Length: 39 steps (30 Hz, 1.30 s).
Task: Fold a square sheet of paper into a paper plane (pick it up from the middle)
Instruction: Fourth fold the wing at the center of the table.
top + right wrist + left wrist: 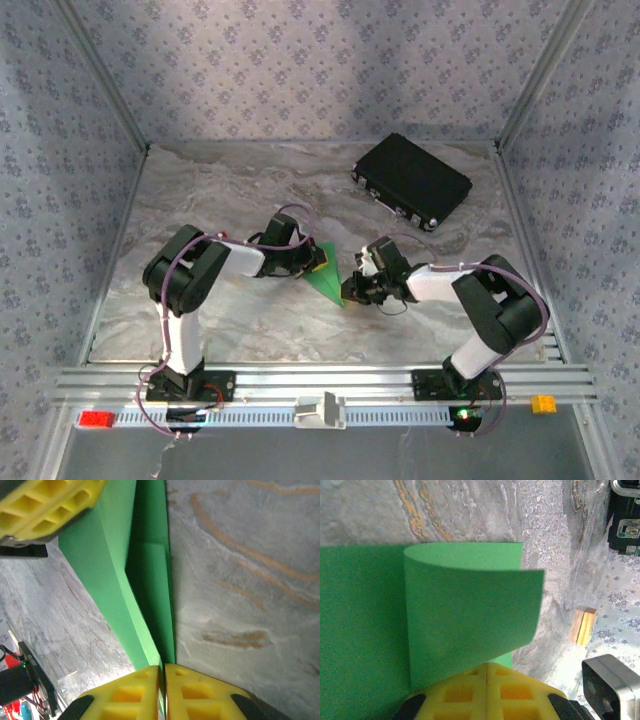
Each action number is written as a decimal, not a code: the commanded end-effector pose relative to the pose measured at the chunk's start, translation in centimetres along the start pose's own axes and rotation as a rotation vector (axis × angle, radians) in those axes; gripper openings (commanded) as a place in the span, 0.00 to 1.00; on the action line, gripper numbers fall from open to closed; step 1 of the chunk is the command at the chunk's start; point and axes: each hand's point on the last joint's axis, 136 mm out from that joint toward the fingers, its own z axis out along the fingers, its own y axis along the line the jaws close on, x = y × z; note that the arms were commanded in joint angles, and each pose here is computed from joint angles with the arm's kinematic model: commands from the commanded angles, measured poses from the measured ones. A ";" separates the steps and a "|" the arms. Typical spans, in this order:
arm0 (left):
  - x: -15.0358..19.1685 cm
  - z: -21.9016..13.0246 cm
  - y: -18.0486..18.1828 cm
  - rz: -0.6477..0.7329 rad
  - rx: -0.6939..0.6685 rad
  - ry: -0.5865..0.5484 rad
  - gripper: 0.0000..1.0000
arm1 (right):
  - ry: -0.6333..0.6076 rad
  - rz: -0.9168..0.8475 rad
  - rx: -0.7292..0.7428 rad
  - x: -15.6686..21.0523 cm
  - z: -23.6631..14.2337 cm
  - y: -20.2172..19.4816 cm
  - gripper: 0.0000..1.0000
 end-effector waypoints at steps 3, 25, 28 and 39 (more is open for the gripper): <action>0.9 0.4 4.4 -0.076 -0.124 0.008 0.00 | 0.082 0.030 0.073 2.7 -0.4 -1.8 0.10; 0.9 0.3 4.8 -0.087 -0.141 0.004 0.00 | 0.162 0.014 0.123 5.1 -0.5 -2.6 0.06; 0.9 0.3 5.0 -0.088 -0.146 0.004 0.00 | 0.166 0.010 0.134 5.1 -0.5 -2.7 0.07; 1.0 0.2 5.2 -0.094 -0.152 0.002 0.00 | 0.183 0.001 0.138 5.9 -0.6 -2.7 0.08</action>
